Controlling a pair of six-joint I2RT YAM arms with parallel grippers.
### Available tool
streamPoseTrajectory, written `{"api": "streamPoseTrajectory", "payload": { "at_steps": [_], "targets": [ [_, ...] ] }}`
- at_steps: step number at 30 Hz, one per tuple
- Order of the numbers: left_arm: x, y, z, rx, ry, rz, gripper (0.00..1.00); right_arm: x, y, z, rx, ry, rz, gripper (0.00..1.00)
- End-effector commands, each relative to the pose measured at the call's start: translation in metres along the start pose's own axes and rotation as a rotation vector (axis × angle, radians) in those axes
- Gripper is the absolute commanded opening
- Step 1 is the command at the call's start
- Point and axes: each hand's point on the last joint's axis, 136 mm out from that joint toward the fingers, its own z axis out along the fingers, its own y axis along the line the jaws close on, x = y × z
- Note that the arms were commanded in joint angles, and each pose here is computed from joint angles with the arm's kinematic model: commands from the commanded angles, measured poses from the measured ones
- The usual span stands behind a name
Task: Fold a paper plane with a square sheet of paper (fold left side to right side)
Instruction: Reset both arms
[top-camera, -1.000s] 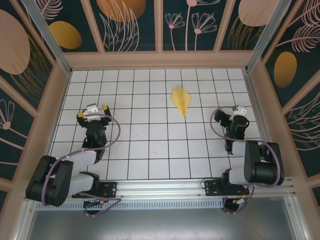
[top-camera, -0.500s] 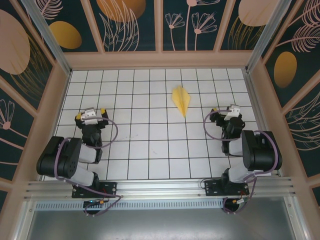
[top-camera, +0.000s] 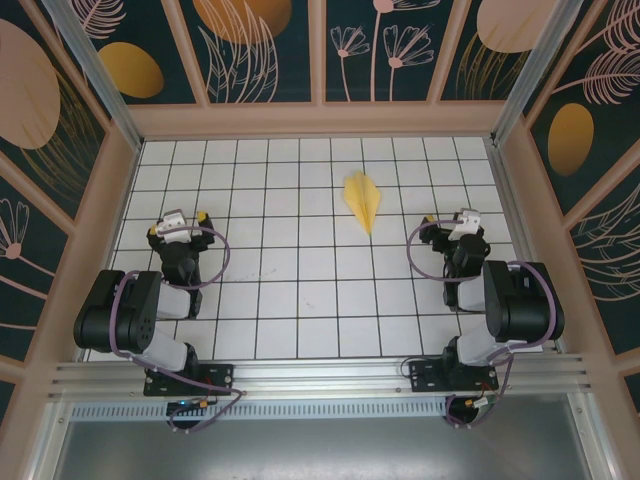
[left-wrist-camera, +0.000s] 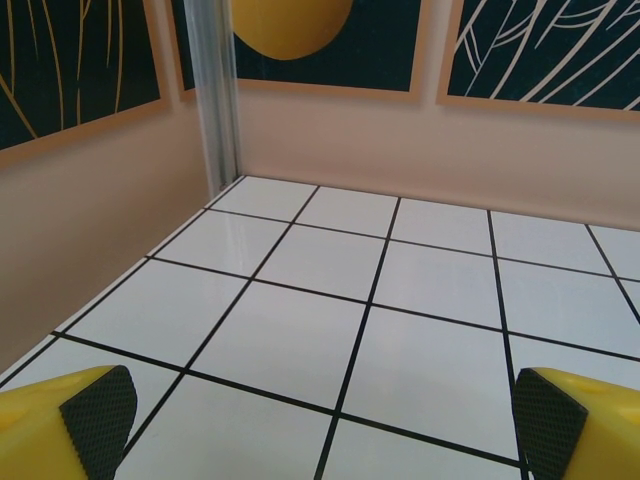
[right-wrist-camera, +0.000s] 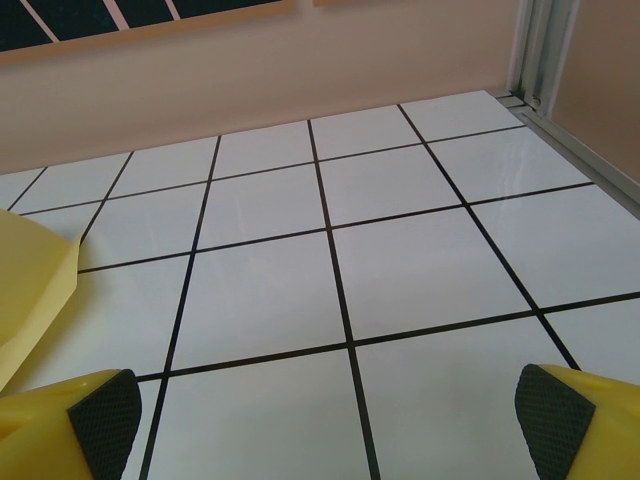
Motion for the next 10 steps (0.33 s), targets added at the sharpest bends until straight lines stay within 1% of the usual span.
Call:
{"api": "streamPoseTrajectory", "payload": {
  "at_steps": [1, 10],
  "targets": [
    [-0.0064, -0.0022, 0.0031, 0.013, -0.017, -0.026, 0.98, -0.0166, 0.0059, 0.0018, -0.022, -0.061, -0.020, 0.99],
    [-0.0068, -0.0027, 0.0029, 0.016, -0.018, -0.026, 0.99, -0.0162, 0.0057, 0.0019, -0.022, -0.060, -0.020, 0.99]
  ]
}}
